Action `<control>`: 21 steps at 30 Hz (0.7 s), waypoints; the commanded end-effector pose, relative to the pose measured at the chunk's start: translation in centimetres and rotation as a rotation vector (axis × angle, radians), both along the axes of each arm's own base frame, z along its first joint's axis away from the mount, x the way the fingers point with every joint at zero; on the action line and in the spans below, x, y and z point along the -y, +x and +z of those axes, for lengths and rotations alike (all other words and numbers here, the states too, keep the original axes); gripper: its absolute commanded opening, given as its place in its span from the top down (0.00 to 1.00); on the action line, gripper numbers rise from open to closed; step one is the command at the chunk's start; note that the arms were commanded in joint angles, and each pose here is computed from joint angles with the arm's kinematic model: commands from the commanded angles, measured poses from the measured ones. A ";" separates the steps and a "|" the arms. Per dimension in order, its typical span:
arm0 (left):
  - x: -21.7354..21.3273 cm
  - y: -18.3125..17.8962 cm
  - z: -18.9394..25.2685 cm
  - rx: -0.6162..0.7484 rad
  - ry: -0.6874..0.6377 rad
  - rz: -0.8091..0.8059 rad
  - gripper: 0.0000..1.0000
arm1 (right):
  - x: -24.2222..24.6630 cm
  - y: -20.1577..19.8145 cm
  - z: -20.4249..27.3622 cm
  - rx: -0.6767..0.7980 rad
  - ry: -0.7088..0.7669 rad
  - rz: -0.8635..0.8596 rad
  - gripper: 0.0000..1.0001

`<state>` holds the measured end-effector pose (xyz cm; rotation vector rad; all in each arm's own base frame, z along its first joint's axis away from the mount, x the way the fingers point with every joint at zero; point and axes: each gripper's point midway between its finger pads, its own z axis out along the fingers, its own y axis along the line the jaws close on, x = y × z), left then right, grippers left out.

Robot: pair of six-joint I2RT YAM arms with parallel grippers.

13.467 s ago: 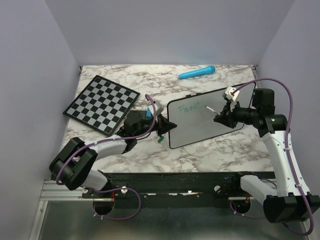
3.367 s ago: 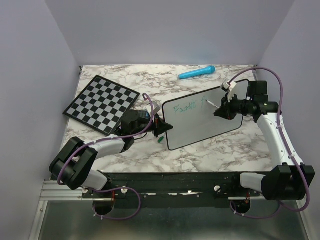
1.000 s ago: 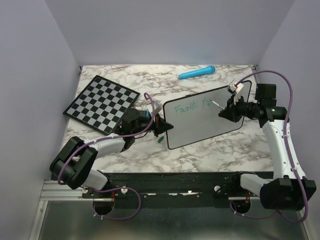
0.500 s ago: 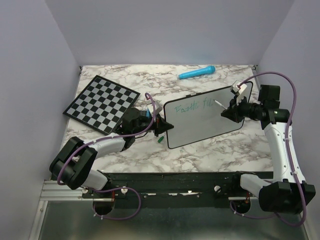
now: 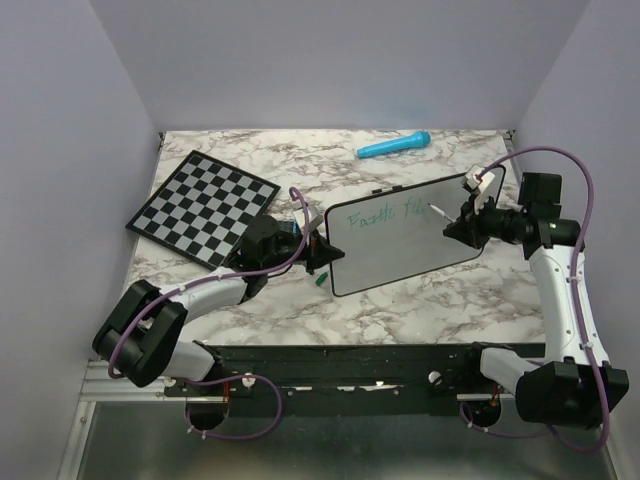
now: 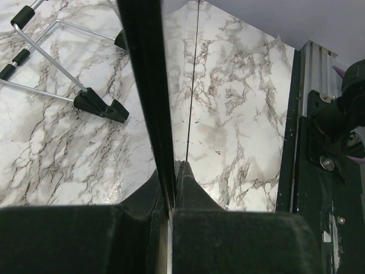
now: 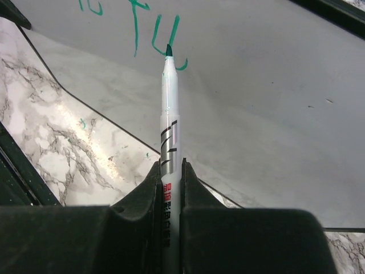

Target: Write a sentence on the whiteboard

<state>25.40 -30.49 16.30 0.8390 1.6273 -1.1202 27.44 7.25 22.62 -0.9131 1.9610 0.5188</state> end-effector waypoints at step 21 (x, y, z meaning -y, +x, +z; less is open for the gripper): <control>-2.9 -1.0 -5.8 -0.108 0.184 0.045 1.00 | 0.7 0.2 -1.3 -0.008 0.051 0.025 0.99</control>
